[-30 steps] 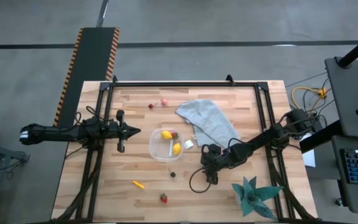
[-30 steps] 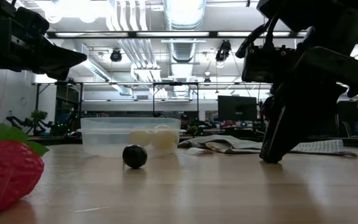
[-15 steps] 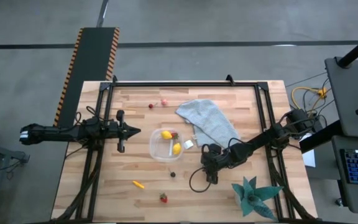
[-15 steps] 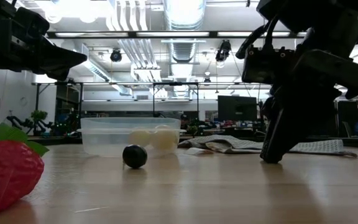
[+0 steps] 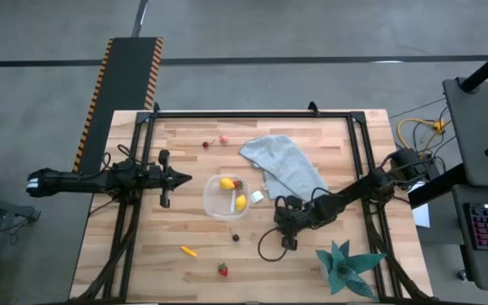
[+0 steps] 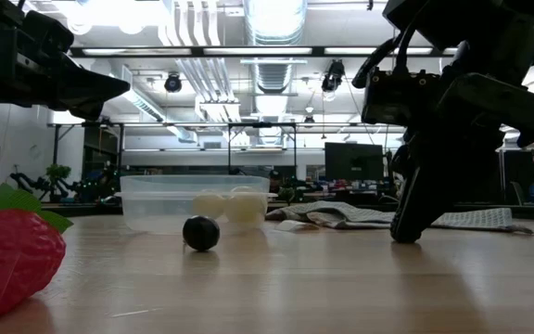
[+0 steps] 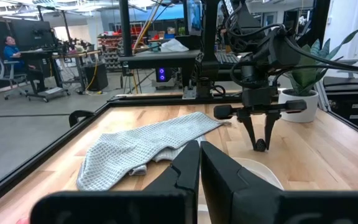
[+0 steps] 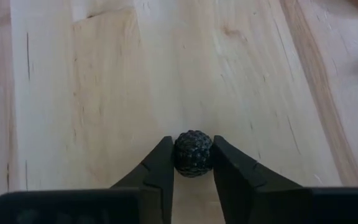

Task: Pick and placing Produce into tupperware
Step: Put the blackberry into the transparent bin, then put the black cherry into the transparent bin

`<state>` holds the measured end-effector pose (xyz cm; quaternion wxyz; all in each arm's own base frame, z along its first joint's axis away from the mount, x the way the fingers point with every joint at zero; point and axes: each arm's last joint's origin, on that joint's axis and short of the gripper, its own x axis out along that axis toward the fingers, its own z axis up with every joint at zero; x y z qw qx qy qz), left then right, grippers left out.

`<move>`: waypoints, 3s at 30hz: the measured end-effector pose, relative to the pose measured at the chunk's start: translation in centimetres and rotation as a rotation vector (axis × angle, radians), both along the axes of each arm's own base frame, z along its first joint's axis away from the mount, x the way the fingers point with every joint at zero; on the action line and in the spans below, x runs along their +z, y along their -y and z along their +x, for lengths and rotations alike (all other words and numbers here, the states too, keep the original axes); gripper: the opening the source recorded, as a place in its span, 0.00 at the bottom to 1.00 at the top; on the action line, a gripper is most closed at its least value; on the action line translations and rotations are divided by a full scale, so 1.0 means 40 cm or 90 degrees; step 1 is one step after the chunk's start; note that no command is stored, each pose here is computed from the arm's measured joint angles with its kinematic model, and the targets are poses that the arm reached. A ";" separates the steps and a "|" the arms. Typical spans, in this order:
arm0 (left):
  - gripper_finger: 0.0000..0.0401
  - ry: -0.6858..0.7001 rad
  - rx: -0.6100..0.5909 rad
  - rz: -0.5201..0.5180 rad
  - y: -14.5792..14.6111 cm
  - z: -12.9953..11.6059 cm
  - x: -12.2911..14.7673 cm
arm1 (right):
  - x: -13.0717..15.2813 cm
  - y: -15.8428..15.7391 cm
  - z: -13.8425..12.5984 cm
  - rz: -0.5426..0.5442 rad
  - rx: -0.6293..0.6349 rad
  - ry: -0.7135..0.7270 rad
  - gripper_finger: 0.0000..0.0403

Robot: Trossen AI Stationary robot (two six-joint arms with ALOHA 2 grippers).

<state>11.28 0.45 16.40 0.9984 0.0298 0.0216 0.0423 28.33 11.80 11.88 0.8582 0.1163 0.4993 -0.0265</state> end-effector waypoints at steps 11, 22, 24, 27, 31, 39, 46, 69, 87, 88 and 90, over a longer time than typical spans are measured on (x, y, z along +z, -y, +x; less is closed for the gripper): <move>0.00 0.000 0.000 0.000 0.000 0.000 0.000 | 0.048 -0.022 0.043 -0.015 0.061 0.048 0.18; 0.00 0.000 0.000 0.000 0.000 0.000 0.000 | 0.154 -0.005 0.135 -0.086 0.065 0.162 0.18; 0.00 0.000 0.000 0.000 0.000 0.000 0.000 | 0.168 0.010 0.152 -0.103 0.067 0.174 0.18; 0.00 0.000 0.000 0.000 0.000 0.000 0.000 | 0.183 0.037 0.175 -0.122 0.066 0.186 0.18; 0.00 0.000 0.000 0.000 0.000 0.000 0.000 | 0.194 0.072 0.209 -0.143 0.061 0.195 0.18; 0.00 0.000 0.000 0.000 0.000 0.000 0.000 | 0.174 0.141 0.283 -0.166 0.080 0.185 0.18; 0.00 0.000 0.000 0.000 0.000 0.000 0.000 | 0.132 0.198 0.346 -0.172 0.091 0.165 0.18; 0.00 -0.003 0.000 0.000 0.000 0.001 -0.001 | 0.098 0.237 0.386 -0.153 0.095 0.111 0.23; 0.00 -0.003 0.000 0.000 0.000 0.001 -0.001 | 0.097 0.237 0.384 -0.151 0.092 0.107 0.39; 0.00 -0.003 0.000 0.000 0.000 0.001 -0.001 | 0.100 0.237 0.383 -0.152 0.093 0.108 0.39; 0.00 -0.003 0.000 0.000 0.000 0.001 -0.001 | 0.111 0.237 0.381 -0.152 0.092 0.113 0.39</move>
